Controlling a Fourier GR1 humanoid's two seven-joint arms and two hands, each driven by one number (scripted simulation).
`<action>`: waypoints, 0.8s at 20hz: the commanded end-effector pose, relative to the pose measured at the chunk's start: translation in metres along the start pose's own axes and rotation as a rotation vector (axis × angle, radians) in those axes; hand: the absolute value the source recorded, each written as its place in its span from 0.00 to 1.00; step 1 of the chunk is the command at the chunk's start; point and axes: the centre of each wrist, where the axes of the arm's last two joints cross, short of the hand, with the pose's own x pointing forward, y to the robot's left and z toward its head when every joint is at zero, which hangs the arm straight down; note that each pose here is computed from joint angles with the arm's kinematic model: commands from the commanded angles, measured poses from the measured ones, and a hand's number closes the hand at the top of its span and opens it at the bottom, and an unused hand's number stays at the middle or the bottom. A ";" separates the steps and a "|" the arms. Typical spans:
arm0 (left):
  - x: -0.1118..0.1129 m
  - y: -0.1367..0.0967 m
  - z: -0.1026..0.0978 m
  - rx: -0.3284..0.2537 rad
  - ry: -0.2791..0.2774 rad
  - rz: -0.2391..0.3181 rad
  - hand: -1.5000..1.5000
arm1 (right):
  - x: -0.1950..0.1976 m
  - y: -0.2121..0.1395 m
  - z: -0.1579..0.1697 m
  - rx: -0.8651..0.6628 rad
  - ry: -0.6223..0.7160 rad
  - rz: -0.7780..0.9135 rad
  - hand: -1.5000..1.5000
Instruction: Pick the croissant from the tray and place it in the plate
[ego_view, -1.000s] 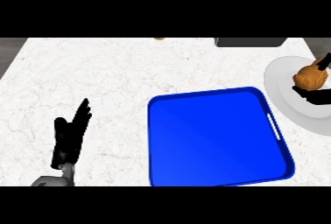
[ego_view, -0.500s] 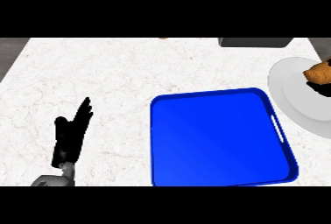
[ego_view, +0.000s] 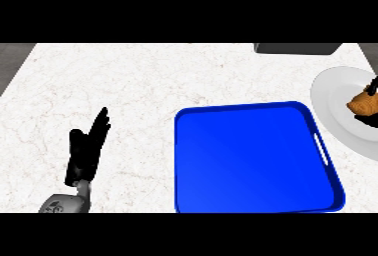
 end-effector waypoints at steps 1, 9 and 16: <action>-0.007 0.004 0.003 0.003 -0.001 0.006 0.50 | -0.014 -0.003 0.003 0.148 0.047 -0.009 0.00; 0.006 -0.001 0.004 -0.007 -0.007 0.010 0.50 | -0.021 -0.020 0.006 0.089 -0.221 -0.236 0.00; -0.007 0.004 0.009 0.009 0.001 0.011 0.50 | -0.041 -0.034 0.018 -0.087 -0.294 -0.743 0.00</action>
